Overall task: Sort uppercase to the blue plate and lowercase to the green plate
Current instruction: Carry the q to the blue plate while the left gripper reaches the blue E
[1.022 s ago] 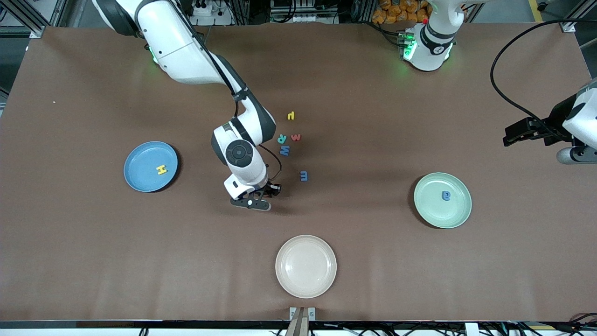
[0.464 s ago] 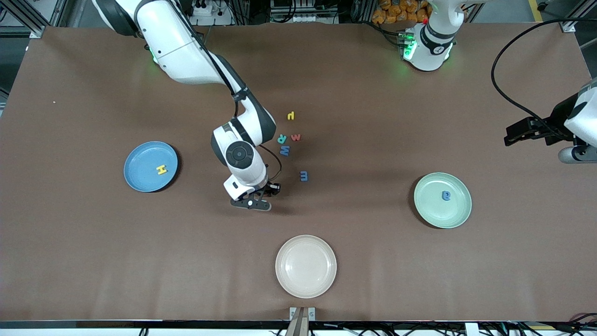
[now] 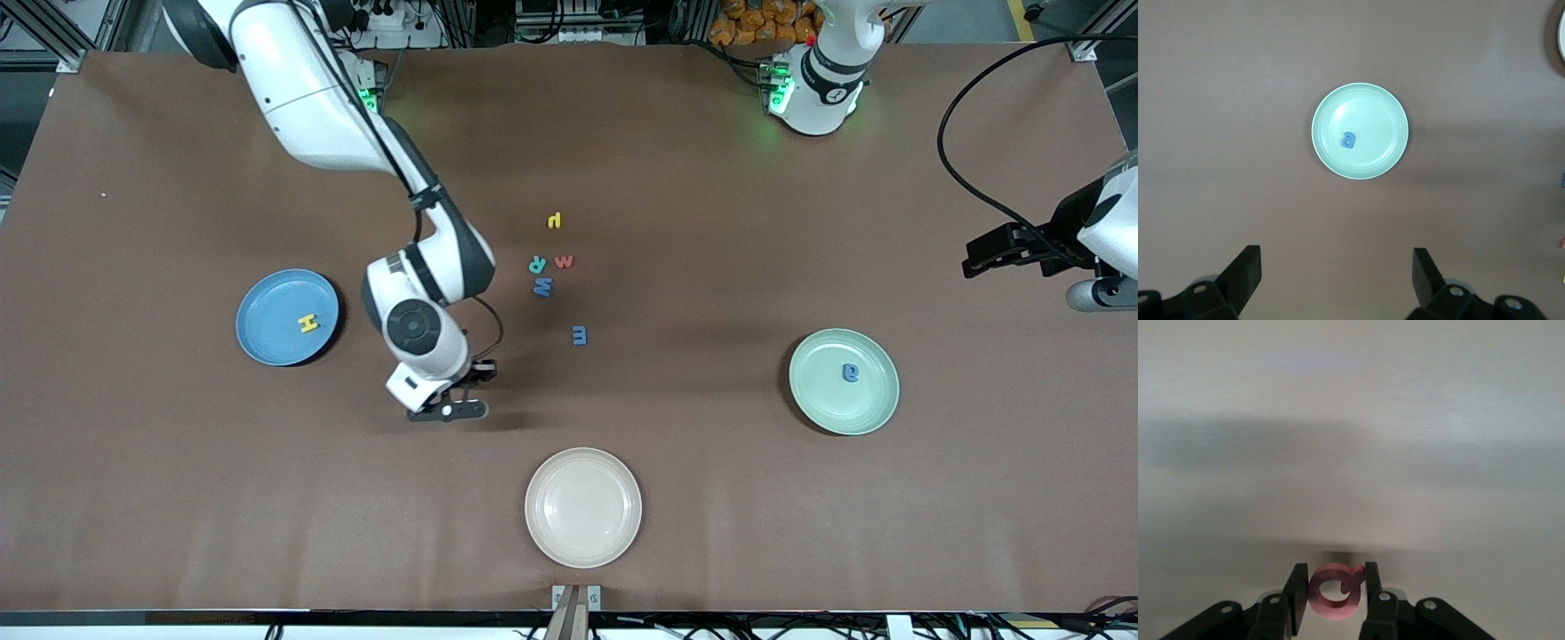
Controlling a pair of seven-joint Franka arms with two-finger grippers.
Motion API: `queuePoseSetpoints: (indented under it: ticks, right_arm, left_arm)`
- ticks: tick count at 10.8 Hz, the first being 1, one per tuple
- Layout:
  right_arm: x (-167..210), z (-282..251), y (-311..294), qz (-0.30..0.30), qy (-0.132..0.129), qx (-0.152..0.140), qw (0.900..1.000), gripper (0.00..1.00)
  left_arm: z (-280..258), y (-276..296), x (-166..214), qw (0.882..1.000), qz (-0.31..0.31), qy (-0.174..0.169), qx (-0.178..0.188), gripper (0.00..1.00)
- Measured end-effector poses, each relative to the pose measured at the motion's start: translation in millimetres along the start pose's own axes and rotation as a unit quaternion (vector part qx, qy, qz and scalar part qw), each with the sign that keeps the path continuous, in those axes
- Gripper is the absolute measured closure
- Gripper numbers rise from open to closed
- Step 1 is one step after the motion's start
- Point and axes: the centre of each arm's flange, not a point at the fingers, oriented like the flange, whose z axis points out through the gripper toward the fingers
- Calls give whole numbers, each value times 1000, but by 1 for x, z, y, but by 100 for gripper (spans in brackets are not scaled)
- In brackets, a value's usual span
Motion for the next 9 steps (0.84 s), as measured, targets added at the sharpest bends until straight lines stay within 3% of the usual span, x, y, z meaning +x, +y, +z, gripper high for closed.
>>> queuePoseSetpoints:
  ticks: [4, 6, 9]
  right_arm:
    - [3, -35, 88, -85, -46, -4, 995, 61]
    - [-12, -50, 135, -126, -61, -1, 990, 61]
    - [-41, -38, 224, -156, -134, 7, 979, 61]
  left_arm:
    - [4, 6, -1, 1000, 13, -7, -1, 0]
    - [18, 60, -8, 998, 51, -24, -5, 0]
    - [43, 172, -31, 997, 53, -47, -7, 0]
